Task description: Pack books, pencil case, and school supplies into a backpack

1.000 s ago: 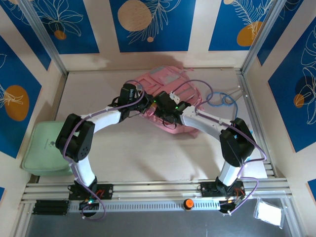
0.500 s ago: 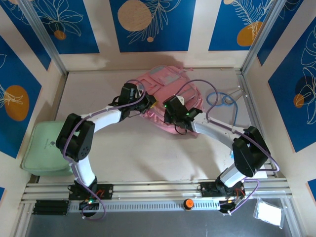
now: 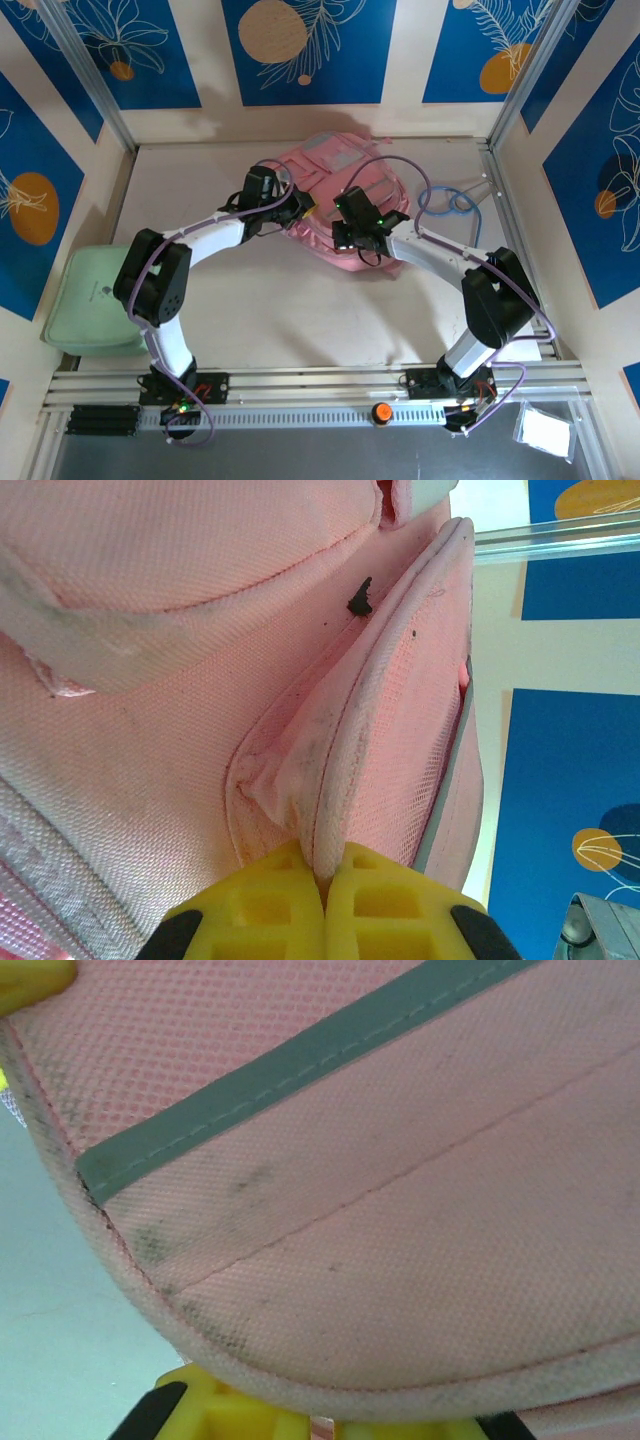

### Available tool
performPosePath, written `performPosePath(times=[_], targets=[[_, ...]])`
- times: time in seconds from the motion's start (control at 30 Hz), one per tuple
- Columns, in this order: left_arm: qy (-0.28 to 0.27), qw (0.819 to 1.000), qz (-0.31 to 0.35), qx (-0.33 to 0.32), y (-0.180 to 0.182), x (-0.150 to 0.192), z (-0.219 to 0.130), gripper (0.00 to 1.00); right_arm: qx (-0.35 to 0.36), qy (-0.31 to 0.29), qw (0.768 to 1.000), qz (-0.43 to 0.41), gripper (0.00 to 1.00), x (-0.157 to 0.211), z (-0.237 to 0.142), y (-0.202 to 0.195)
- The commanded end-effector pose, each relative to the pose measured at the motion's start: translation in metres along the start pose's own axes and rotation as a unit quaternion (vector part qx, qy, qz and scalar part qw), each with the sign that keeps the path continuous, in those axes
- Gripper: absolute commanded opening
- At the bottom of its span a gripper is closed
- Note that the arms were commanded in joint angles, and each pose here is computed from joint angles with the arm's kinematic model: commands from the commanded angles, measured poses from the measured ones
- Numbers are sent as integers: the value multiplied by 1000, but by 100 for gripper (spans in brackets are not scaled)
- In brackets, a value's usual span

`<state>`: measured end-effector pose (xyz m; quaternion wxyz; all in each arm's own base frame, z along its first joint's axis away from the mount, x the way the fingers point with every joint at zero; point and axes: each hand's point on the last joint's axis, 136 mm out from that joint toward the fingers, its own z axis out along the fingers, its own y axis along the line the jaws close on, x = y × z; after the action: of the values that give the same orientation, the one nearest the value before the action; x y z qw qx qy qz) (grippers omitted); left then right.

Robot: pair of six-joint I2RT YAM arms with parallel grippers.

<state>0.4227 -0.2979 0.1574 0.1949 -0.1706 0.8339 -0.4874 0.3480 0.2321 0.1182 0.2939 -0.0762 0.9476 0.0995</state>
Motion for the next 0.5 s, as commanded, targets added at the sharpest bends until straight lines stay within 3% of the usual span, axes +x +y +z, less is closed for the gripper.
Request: performPosePath(times=[0.0,0.17,0.33,0.47], targets=[[-21,998,42,42,-30,-24,-12,0,53,-30,998,-10,8,-16,-10,-33],[-28,998,50,19,-10,-37,-17,0,44,-29,999,14,6,-18,-17,-61],[-34,997,68,-4,3,-43,-22,0,-1,-7,1000,-14,2,-34,-23,-33],[-50,996,68,-26,17,-50,-35,17,-41,7,997,-64,0,-36,-19,1]])
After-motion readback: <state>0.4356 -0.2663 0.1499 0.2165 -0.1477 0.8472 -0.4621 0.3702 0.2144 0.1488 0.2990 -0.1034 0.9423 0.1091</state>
